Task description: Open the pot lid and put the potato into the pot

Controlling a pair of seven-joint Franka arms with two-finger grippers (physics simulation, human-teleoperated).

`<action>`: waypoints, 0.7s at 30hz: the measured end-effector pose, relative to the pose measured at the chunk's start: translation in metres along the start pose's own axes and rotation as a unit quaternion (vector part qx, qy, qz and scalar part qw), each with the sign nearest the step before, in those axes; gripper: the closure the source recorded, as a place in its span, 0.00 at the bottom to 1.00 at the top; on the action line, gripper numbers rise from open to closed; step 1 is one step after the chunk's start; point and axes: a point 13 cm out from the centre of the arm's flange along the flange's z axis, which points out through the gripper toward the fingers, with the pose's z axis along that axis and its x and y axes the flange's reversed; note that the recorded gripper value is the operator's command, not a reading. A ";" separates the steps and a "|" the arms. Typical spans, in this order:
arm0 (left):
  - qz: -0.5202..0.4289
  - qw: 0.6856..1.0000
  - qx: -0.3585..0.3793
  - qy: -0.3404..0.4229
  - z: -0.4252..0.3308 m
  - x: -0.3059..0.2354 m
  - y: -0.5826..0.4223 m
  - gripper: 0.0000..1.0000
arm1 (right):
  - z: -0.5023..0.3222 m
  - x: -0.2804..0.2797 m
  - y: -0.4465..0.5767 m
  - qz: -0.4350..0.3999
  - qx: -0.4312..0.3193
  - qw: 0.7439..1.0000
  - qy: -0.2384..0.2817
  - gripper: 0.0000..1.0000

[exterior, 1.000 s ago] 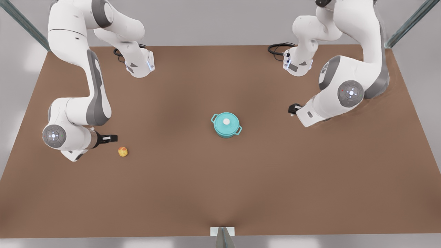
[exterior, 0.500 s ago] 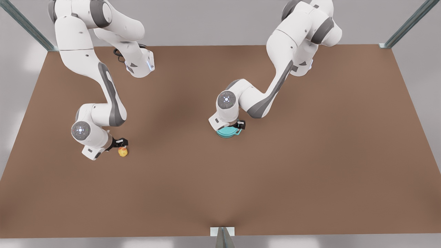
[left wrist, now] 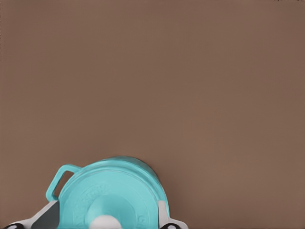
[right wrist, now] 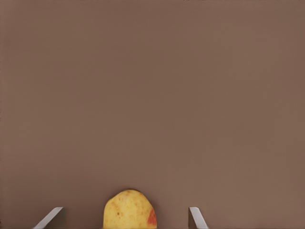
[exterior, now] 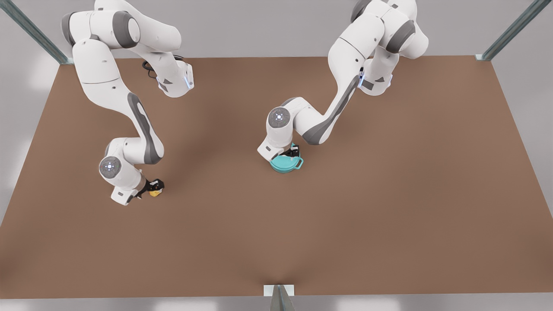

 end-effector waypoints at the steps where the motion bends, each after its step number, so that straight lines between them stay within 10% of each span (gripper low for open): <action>1: -0.006 1.000 0.000 0.000 0.001 0.000 0.000 0.00 | 0.003 0.000 0.003 -0.005 0.000 1.000 0.001 0.00; 21: -0.040 0.999 -0.004 -0.018 0.044 0.040 0.001 0.00 | 0.041 0.031 -0.004 -0.034 -0.009 0.999 0.017 0.14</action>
